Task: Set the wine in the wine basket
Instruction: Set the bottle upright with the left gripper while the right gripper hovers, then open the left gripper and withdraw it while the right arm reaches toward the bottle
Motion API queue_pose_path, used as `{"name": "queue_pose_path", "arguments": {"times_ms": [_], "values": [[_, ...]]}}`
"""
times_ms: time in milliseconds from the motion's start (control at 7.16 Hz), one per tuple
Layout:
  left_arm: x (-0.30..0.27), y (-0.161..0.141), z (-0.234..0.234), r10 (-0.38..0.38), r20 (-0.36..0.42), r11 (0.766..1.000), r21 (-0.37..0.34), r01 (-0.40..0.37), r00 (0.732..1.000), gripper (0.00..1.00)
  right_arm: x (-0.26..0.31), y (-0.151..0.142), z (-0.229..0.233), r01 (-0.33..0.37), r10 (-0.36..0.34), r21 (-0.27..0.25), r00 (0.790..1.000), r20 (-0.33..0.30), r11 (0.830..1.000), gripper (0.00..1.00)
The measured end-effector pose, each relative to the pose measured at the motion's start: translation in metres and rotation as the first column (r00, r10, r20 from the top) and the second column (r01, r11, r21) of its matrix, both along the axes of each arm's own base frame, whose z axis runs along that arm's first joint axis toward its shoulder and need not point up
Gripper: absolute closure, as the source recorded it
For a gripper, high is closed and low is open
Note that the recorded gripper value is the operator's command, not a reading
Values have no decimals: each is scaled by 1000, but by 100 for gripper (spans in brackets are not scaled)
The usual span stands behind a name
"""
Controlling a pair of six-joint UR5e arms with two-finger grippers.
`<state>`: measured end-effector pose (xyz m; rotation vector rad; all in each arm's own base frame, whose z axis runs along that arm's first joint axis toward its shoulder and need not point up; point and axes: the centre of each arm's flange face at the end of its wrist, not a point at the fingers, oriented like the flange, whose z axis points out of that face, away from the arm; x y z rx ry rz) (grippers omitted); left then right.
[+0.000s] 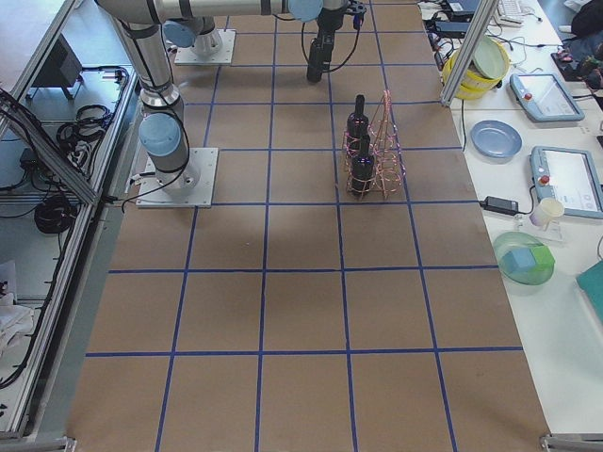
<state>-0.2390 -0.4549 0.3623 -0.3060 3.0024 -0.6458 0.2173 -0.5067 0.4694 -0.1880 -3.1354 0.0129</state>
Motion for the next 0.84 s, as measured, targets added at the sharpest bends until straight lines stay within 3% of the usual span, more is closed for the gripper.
{"name": "queue_pose_path", "arguments": {"times_ms": [140,559,838], "values": [[0,0,0,8,-6,1000,0,-8,1000,75,0,0,0,0,0,0,1000,0,1000,0],[-1,0,-2,12,-9,1000,4,-12,1000,41,0,1,-3,1,-1,7,1000,-1,1000,0],[0,-1,-2,13,-3,1000,4,-13,1000,35,-1,2,-5,0,0,8,1000,-2,1000,0]]}}
